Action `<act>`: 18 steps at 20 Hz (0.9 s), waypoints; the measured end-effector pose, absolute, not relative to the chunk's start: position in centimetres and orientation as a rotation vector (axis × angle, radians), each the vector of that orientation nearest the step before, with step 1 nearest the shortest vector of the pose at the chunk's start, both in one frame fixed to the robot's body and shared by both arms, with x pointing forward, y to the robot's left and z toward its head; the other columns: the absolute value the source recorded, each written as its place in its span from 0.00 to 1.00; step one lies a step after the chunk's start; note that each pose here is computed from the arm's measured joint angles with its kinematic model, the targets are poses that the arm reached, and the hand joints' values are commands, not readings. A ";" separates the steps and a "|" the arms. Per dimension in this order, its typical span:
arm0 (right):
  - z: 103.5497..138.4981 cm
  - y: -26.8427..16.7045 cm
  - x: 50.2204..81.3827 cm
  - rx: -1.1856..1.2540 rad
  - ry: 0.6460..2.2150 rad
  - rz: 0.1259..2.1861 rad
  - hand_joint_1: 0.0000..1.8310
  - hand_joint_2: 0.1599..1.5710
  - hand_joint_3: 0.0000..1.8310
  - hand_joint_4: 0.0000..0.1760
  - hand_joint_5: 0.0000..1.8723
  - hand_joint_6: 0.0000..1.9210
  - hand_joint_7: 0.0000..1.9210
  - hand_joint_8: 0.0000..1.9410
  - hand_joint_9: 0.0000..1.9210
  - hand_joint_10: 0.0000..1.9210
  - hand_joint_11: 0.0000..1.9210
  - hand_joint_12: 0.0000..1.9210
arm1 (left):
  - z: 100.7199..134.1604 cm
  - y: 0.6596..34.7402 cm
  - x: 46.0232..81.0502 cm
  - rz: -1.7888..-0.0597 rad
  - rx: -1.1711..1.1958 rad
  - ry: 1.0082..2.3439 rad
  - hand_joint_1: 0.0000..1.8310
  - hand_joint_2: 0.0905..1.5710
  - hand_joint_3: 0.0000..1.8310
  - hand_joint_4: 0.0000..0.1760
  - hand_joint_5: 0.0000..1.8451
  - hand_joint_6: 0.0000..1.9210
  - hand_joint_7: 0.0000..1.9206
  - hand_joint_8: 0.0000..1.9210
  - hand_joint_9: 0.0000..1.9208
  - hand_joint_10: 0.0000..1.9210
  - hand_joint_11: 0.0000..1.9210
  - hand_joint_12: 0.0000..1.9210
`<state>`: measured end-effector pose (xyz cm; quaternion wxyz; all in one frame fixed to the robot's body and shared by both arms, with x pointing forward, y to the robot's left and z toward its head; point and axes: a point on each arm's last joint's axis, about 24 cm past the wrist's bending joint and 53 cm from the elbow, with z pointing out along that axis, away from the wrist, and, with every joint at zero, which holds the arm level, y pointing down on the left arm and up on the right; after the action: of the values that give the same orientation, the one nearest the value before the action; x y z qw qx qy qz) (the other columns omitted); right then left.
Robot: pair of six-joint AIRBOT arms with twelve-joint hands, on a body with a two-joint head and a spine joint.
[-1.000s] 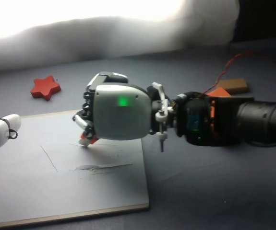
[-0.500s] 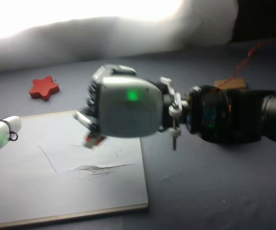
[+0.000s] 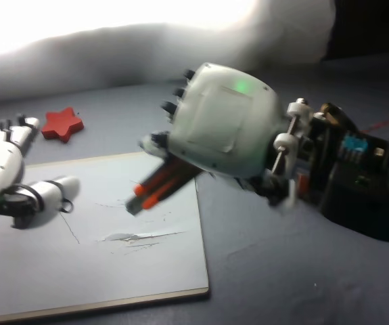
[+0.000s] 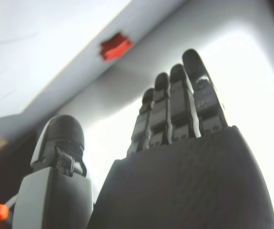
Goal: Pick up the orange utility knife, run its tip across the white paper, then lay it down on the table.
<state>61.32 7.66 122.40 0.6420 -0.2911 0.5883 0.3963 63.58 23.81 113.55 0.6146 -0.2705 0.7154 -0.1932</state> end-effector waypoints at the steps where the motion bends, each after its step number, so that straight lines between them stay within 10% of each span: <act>1: 121.1 7.0 61.8 -0.617 1.434 0.916 0.84 0.77 0.00 1.00 0.74 1.00 0.79 1.00 0.85 1.00 0.86 1.00 | 113.6 22.8 63.2 -0.460 -0.610 1.662 0.07 0.84 0.00 0.00 0.00 0.00 0.06 0.00 0.06 0.00 0.00 0.37; 7: 115.8 2.4 64.4 -0.306 1.770 0.973 0.84 0.78 0.00 1.00 0.73 1.00 0.79 1.00 0.86 1.00 0.87 1.00 | 113.4 17.3 61.5 -0.561 -0.585 1.689 0.09 0.83 0.00 0.00 0.00 0.00 0.07 0.00 0.06 0.00 0.00 0.34; 18: 111.8 1.0 63.3 -0.345 1.821 0.917 0.84 0.77 0.00 1.00 0.74 1.00 0.80 1.00 0.86 1.00 0.87 1.00 | 113.7 16.5 59.9 -0.536 -0.607 1.646 0.08 0.84 0.00 0.00 0.00 0.00 0.06 0.00 0.05 0.00 0.00 0.30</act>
<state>63.34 1.04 111.83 0.5115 -0.1432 0.7567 0.3812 59.94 16.46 113.70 0.6078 -0.2629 0.7125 -0.2319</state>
